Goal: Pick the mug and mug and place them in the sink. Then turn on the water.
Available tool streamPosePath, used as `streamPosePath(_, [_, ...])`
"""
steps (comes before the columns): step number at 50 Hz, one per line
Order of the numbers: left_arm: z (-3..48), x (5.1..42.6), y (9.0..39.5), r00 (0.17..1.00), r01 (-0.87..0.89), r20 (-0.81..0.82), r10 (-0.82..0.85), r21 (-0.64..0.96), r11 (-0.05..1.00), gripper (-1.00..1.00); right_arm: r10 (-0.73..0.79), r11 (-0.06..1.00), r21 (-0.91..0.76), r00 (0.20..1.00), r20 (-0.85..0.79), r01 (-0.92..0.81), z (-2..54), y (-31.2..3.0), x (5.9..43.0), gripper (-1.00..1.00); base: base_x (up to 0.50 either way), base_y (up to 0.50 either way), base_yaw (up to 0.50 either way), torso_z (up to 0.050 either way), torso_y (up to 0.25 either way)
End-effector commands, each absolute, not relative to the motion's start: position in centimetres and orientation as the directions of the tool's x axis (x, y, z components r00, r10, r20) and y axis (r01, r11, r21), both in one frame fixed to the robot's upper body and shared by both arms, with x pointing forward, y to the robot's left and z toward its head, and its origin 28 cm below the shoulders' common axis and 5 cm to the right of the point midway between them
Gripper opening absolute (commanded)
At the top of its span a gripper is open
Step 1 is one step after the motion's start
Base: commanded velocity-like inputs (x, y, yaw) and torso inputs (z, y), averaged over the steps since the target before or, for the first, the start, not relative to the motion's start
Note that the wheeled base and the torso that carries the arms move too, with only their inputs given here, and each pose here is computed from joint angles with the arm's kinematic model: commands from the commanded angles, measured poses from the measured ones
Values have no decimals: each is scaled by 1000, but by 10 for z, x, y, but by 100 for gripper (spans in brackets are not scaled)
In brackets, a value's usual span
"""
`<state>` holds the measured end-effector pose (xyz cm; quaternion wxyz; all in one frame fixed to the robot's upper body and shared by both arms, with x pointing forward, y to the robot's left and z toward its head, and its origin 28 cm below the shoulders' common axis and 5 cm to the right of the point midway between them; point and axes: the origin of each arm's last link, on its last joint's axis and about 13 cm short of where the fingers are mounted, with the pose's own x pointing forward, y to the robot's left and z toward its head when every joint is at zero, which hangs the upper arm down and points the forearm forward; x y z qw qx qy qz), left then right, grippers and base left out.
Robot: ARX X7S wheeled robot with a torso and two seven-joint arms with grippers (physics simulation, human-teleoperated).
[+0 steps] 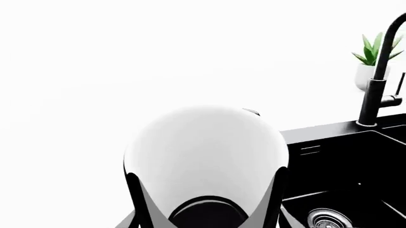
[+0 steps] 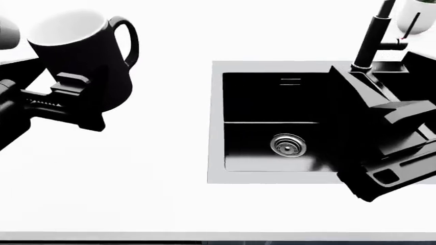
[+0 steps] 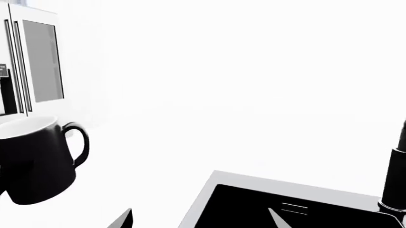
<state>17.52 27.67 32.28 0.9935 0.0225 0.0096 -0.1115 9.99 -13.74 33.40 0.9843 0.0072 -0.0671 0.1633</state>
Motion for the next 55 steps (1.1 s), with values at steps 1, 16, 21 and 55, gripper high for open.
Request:
streamPosePath(1, [332,164,274,968,250,-16,-250,33,968,-100,300,953,-6,942,150,-302,335,-141,93,100,1,-500,0,0,10])
streamPosePath(16, [333,161,273,967,255,-16,-255,36,966,-100,295,954,0,944,147,-298,332,-142,91,100,1,-500,0,0,0])
streamPosePath(21, [332,164,272,966,258,-22,-257,37,965,-100,303,952,1,943,137,-306,331,-141,95,100,1,-500,0,0,0])
streamPosePath(55, [345,162,283,977,215,-16,-214,59,975,-100,283,958,-85,955,92,-276,347,-144,99,100,1,-500,0,0,0])
